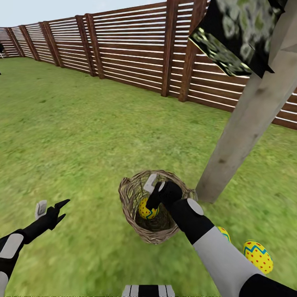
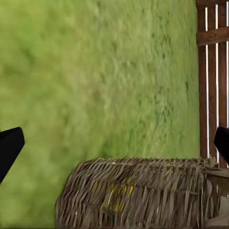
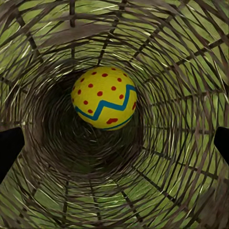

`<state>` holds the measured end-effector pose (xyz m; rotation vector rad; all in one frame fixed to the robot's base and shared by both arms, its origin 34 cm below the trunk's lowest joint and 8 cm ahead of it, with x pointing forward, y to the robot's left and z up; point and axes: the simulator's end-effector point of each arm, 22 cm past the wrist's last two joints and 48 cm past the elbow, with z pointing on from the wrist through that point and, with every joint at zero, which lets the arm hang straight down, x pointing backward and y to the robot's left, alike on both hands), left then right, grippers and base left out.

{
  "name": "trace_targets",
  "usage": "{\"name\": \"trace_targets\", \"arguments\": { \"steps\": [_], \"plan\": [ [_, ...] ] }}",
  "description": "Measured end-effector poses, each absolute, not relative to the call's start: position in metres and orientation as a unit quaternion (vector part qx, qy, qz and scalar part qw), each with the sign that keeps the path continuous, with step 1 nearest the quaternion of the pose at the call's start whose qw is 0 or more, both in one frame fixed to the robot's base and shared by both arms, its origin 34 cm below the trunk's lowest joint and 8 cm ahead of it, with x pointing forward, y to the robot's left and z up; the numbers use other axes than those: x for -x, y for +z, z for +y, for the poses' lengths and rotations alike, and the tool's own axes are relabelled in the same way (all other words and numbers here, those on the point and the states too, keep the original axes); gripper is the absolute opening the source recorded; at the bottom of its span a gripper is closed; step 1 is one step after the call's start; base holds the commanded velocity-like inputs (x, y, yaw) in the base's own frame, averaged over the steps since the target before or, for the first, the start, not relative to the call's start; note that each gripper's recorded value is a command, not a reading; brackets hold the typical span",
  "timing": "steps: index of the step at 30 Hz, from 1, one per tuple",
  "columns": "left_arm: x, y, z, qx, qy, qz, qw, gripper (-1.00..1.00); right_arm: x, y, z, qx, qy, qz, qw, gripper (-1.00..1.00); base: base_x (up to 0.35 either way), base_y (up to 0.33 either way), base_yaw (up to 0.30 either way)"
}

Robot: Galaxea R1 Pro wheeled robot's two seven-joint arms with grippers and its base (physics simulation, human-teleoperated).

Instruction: Take the three Easter eggs out of the wicker basket on the lawn in the garden, then place them on the lawn next to a single tree (choose any tree) so that all three eggs are next to the same tree and none are left in the basket.

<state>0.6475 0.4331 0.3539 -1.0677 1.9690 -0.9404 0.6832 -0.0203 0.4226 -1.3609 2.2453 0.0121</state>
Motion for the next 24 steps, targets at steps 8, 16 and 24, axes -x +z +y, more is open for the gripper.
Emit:
{"name": "trace_targets", "arguments": {
  "steps": [8,16,24],
  "plan": [
    [-0.642,0.334,0.432,0.417,-0.356,0.766,0.335,1.00,-0.708,0.399,-0.030,0.522,-0.005,0.820,0.234,1.00,0.000,0.000,0.000],
    [-0.637,0.315,0.431,0.423,-0.349,0.772,0.322,1.00,-0.712,0.369,-0.025,0.551,0.013,0.804,0.224,1.00,0.000,0.000,0.000],
    [-0.630,0.295,0.430,0.428,-0.342,0.777,0.309,1.00,-0.708,0.338,-0.021,0.576,0.036,0.788,0.214,1.00,0.000,0.000,0.000]
  ]
}}
